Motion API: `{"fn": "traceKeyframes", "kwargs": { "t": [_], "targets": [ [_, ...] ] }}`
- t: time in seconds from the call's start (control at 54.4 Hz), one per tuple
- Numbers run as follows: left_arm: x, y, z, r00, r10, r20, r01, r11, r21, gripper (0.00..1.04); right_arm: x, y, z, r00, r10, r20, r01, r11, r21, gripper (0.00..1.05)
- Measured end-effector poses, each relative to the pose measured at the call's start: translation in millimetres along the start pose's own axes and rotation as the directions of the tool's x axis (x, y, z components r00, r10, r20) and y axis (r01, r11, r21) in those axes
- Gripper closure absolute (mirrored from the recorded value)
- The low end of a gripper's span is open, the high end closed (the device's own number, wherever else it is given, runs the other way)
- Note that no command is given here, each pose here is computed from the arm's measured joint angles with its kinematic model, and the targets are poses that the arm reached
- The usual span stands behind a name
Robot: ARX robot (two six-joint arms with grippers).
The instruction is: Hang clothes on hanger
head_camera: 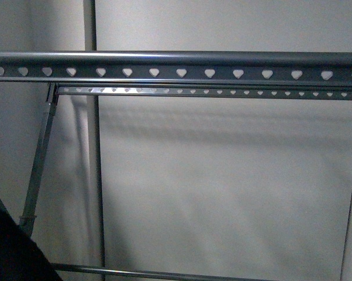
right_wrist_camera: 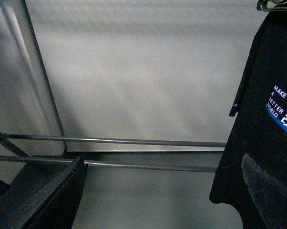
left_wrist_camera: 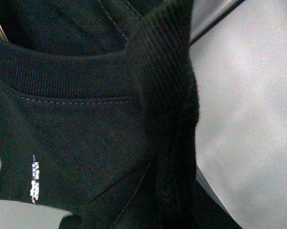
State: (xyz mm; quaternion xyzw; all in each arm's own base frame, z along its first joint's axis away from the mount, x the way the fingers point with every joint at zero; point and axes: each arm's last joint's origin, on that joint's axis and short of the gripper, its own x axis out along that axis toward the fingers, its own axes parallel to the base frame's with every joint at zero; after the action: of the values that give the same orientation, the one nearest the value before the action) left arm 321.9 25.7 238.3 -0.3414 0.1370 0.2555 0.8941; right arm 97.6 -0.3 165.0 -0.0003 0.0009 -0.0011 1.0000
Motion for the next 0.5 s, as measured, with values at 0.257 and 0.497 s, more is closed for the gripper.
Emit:
{"fn": "traceKeyframes", "kwargs": {
  "t": [0.257, 0.497],
  "targets": [
    [-69, 29, -25, 0.956, -0.202, -0.214, 0.241, 0.955, 0.175, 1.01, 0, 0, 0, 1.0, 0.0, 0.0, 0.0, 1.0, 0.0, 0.07],
    [-120, 20, -26, 0.623, -0.465, -0.629, 0.761, 0.547, 0.35, 1.01, 0, 0, 0, 1.0, 0.0, 0.0, 0.0, 1.0, 0.0, 0.07]
  ]
}}
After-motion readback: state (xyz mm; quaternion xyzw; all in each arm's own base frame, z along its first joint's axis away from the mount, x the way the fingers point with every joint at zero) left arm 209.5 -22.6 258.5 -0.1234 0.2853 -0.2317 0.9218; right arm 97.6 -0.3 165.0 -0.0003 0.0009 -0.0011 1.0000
